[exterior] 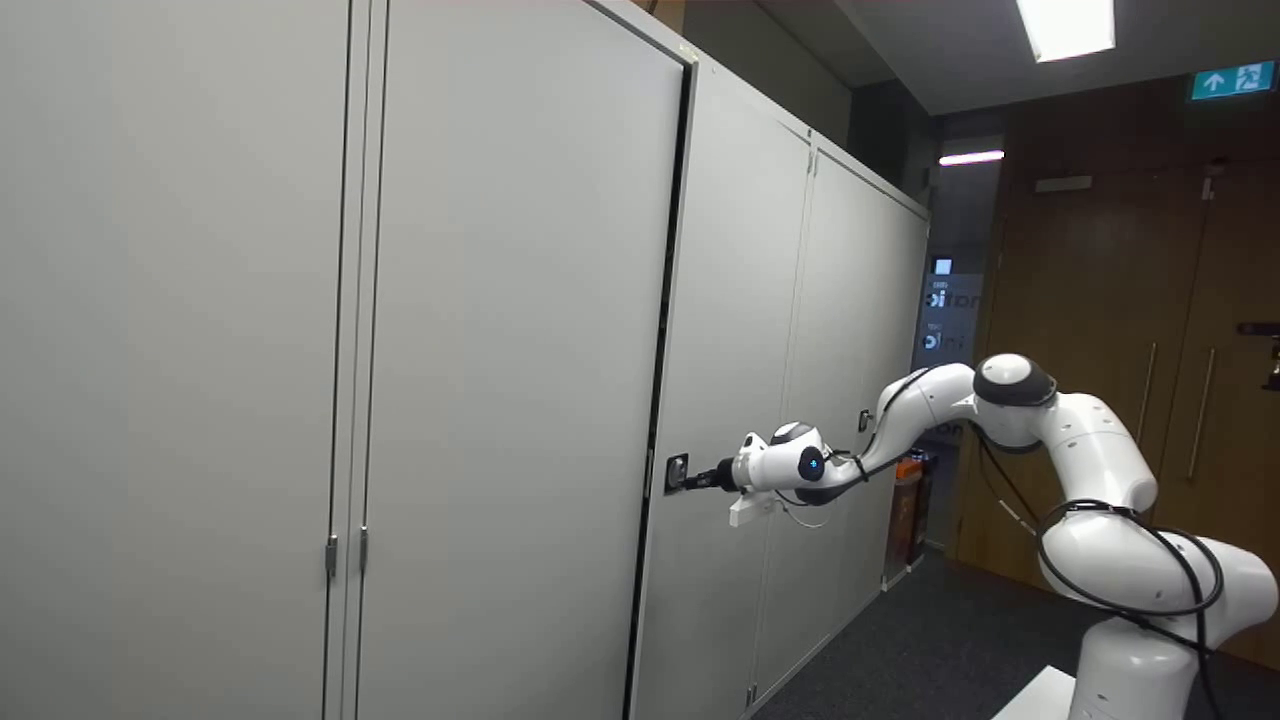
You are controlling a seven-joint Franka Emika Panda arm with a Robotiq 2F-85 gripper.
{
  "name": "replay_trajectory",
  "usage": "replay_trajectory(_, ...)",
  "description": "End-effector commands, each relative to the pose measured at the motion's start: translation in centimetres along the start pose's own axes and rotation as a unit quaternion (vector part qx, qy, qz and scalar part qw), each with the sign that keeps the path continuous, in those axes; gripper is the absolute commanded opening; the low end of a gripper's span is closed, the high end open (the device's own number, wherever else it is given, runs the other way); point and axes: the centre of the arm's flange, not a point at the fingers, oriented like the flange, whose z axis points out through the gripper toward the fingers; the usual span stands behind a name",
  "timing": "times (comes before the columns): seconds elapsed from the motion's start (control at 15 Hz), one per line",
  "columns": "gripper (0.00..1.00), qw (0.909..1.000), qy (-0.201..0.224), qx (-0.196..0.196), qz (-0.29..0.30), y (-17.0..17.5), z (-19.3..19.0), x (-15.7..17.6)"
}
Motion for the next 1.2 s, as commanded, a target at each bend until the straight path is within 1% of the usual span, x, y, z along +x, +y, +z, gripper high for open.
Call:
replay_trajectory(0.0,1.0,0.9999,0.002,-0.01,0.004,0.9,1.4,-0.1)
replay_trajectory(0.13,1.0,0.9998,0.007,-0.017,0.008,1.4,2.5,-0.5)
replay_trajectory(0.33,1.0,0.9993,0.021,-0.027,0.015,1.6,3.8,-0.1)
replay_trajectory(0.53,1.0,0.9992,0.028,-0.018,0.022,0.8,4.5,0.3)
replay_trajectory(0.87,1.0,0.9996,0.022,0.005,0.018,0.0,5.0,0.4)
replay_trajectory(0.93,0.75,0.9995,0.024,0.007,0.017,0.0,5.2,0.6)
replay_trajectory(1.0,0.74,0.9995,0.027,0.007,0.015,-0.1,5.2,0.7)
replay_trajectory(1.13,0.58,0.9993,0.033,0.006,0.015,-0.2,5.0,1.1)
